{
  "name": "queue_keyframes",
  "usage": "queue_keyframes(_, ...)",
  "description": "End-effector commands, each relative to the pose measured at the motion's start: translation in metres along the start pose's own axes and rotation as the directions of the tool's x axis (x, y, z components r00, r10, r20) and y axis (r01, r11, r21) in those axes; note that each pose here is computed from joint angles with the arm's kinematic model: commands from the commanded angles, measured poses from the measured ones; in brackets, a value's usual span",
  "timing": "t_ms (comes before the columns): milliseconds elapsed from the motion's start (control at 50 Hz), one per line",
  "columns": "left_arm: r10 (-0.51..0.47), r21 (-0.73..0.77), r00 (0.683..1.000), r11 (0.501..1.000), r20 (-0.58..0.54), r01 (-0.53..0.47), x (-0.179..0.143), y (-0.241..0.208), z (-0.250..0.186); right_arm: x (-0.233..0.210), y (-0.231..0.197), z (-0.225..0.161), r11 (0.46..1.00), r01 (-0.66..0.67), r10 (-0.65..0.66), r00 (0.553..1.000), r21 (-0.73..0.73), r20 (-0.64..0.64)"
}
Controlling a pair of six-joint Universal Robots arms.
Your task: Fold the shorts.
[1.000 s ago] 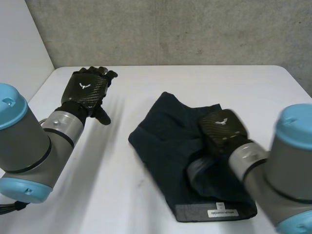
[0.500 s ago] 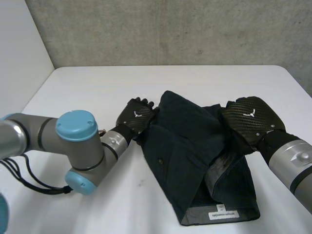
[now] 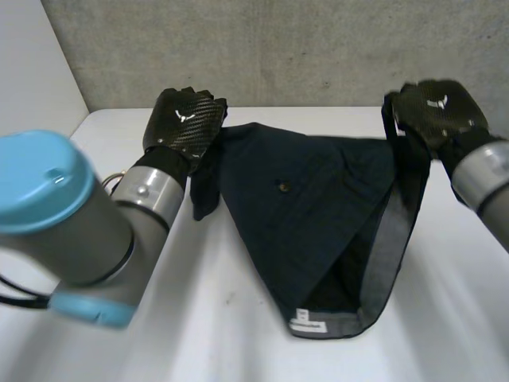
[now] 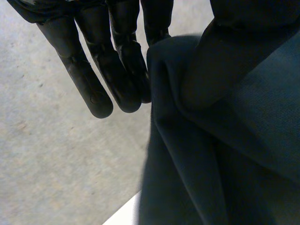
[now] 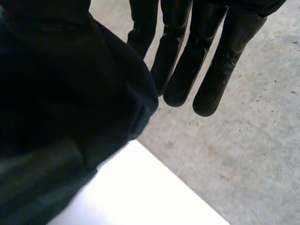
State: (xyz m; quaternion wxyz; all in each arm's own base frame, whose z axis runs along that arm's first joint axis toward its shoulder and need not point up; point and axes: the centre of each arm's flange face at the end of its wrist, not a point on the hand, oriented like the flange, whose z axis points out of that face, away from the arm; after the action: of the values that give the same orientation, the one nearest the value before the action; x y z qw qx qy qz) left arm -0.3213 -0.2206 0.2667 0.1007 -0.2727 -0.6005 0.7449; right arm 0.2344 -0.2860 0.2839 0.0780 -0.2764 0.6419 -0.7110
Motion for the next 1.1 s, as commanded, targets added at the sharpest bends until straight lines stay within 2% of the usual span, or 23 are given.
queue_keyframes(20, -0.050, -0.089, 0.994, 0.995, -0.099, 0.042, 0.040, -0.005, -0.053, -0.009, 0.001, 0.048, 0.992, -0.119, 0.117, 0.992, 0.043, 0.053)
queue_keyframes(100, -0.053, -0.156, 0.993, 0.987, -0.108, 0.036, 0.064, 0.008, -0.071, -0.031, 0.011, 0.066, 0.987, -0.154, 0.149, 0.982, 0.035, 0.115)
queue_keyframes(200, -0.011, -0.245, 0.997, 0.970, -0.080, -0.009, 0.082, 0.035, -0.074, -0.044, 0.041, 0.071, 0.987, -0.129, 0.141, 0.980, -0.090, 0.137)
queue_keyframes(280, 0.022, -0.273, 0.999, 0.961, -0.028, -0.029, 0.074, 0.036, -0.075, -0.043, 0.048, 0.056, 0.976, -0.083, 0.113, 0.984, -0.203, 0.141)
queue_keyframes(380, 0.021, -0.283, 0.999, 0.959, 0.031, -0.012, 0.047, 0.023, -0.074, -0.038, 0.039, 0.033, 0.962, -0.030, 0.066, 0.990, -0.270, 0.127)
queue_keyframes(540, -0.004, -0.231, 0.998, 0.973, 0.058, 0.017, 0.016, -0.002, -0.076, -0.020, -0.013, -0.007, 0.978, 0.015, 0.001, 0.997, -0.206, 0.078)
queue_keyframes(660, -0.010, -0.245, 0.996, 0.969, 0.092, 0.033, -0.014, 0.005, -0.059, -0.024, -0.038, -0.030, 0.986, 0.026, -0.011, 0.996, -0.165, 0.090)
queue_keyframes(720, -0.016, -0.261, 0.996, 0.965, 0.089, 0.039, -0.021, 0.012, -0.054, -0.028, -0.028, -0.030, 0.981, 0.023, -0.004, 0.995, -0.195, 0.099)
queue_keyframes(760, -0.024, -0.298, 0.999, 0.954, 0.045, 0.037, -0.017, 0.026, -0.050, -0.031, -0.026, -0.030, 0.980, 0.023, -0.002, 0.994, -0.200, 0.107)
queue_keyframes(820, -0.035, -0.391, 0.999, 0.920, -0.023, 0.023, -0.004, 0.057, -0.047, -0.048, -0.008, -0.021, 0.967, 0.030, 0.009, 0.988, -0.252, 0.153)
queue_keyframes(900, -0.036, -0.461, 0.998, 0.887, -0.048, 0.010, 0.003, 0.078, -0.045, -0.063, 0.018, -0.001, 0.945, 0.045, 0.007, 0.988, -0.325, 0.157)
queue_keyframes(980, -0.038, -0.459, 0.998, 0.888, -0.045, 0.013, 0.004, 0.082, -0.035, -0.065, 0.039, 0.014, 0.924, 0.055, -0.013, 0.994, -0.379, 0.112)
queue_keyframes(1100, -0.039, -0.489, 0.997, 0.872, -0.064, 0.002, 0.013, 0.103, -0.019, -0.071, 0.072, 0.037, 0.900, 0.059, -0.010, 0.994, -0.432, 0.113)
